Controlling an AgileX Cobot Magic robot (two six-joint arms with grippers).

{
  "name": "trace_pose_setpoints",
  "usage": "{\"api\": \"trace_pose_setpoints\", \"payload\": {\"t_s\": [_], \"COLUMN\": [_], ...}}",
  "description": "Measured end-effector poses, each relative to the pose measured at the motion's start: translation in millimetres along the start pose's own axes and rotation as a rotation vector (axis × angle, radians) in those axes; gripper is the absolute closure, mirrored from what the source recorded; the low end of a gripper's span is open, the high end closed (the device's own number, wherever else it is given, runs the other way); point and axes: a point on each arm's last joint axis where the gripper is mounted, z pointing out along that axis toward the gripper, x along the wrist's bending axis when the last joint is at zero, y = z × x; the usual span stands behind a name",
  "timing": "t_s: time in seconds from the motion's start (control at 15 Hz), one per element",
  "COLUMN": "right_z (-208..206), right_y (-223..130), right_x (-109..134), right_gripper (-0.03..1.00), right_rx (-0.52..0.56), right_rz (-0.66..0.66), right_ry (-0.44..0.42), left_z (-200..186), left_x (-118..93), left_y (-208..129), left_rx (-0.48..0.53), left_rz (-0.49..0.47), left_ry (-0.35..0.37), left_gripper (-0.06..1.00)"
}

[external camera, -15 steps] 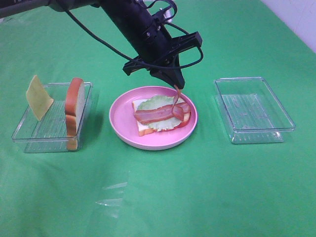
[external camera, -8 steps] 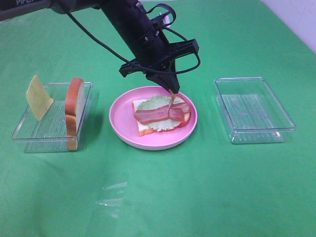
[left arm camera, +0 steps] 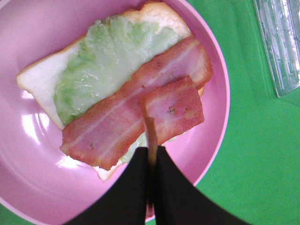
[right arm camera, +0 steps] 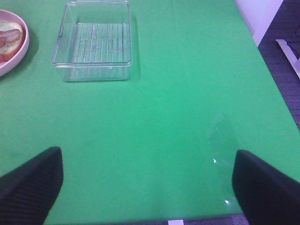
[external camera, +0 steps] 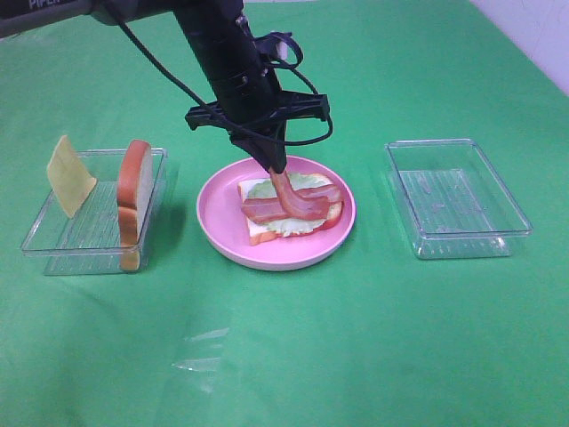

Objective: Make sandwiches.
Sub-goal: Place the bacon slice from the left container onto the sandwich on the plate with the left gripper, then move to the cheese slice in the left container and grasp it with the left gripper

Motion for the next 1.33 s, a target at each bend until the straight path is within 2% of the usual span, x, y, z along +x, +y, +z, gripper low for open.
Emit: {"api": "trace_pose_setpoints", "payload": {"t_s": [0.07, 0.13, 0.2, 0.27, 0.33, 0.4, 0.6, 0.8, 0.93, 1.07, 1.2, 1.27, 1.33], "right_z": [0.0, 0.0, 0.0, 0.0, 0.0, 0.0, 0.0, 0.0, 0.0, 0.0, 0.0, 0.0, 0.0], "right_y": [0.0, 0.0, 0.0, 0.0, 0.0, 0.0, 0.0, 0.0, 0.0, 0.0, 0.0, 0.0, 0.0], "right_x": [0.0, 0.0, 0.0, 0.0, 0.0, 0.0, 0.0, 0.0, 0.0, 0.0, 0.1, 0.1, 0.1], "right_gripper": [0.01, 0.01, 0.01, 0.01, 0.01, 0.01, 0.01, 0.01, 0.01, 0.01, 0.01, 0.01, 0.01], "right_rx": [0.000, 0.000, 0.000, 0.000, 0.000, 0.000, 0.000, 0.000, 0.000, 0.000, 0.000, 0.000, 0.000], "right_rz": [0.000, 0.000, 0.000, 0.000, 0.000, 0.000, 0.000, 0.000, 0.000, 0.000, 0.000, 0.000, 0.000], "right_ry": [0.000, 0.000, 0.000, 0.000, 0.000, 0.000, 0.000, 0.000, 0.000, 0.000, 0.001, 0.001, 0.001], "left_z": [0.0, 0.0, 0.0, 0.0, 0.0, 0.0, -7.0, -41.0, -71.7, -92.0, -122.2, -150.7, -154.0], "left_x": [0.1, 0.2, 0.3, 0.5, 0.5, 0.5, -2.3, -14.9, -21.8, -22.1, -12.0, 13.1, 23.1], "left_y": [0.0, 0.1, 0.2, 0.4, 0.4, 0.4, 2.7, 18.5, 24.7, 24.2, 24.7, 21.3, 19.0], "left_rx": [0.000, -0.001, -0.003, -0.004, -0.004, -0.004, -0.011, -0.132, -0.227, -0.273, -0.338, -0.372, -0.364], "left_rz": [0.000, 0.001, 0.002, 0.002, 0.002, 0.002, 0.009, 0.033, 0.057, 0.069, 0.067, 0.017, -0.004], "left_ry": [0.001, 0.003, 0.003, 0.005, 0.005, 0.005, 0.001, -0.019, -0.008, 0.020, 0.067, 0.105, 0.119], "left_gripper": [0.76, 0.55, 0.42, 0.16, 0.04, -0.01, -0.04, -0.04, -0.04, -0.04, -0.04, -0.04, -0.04]}}
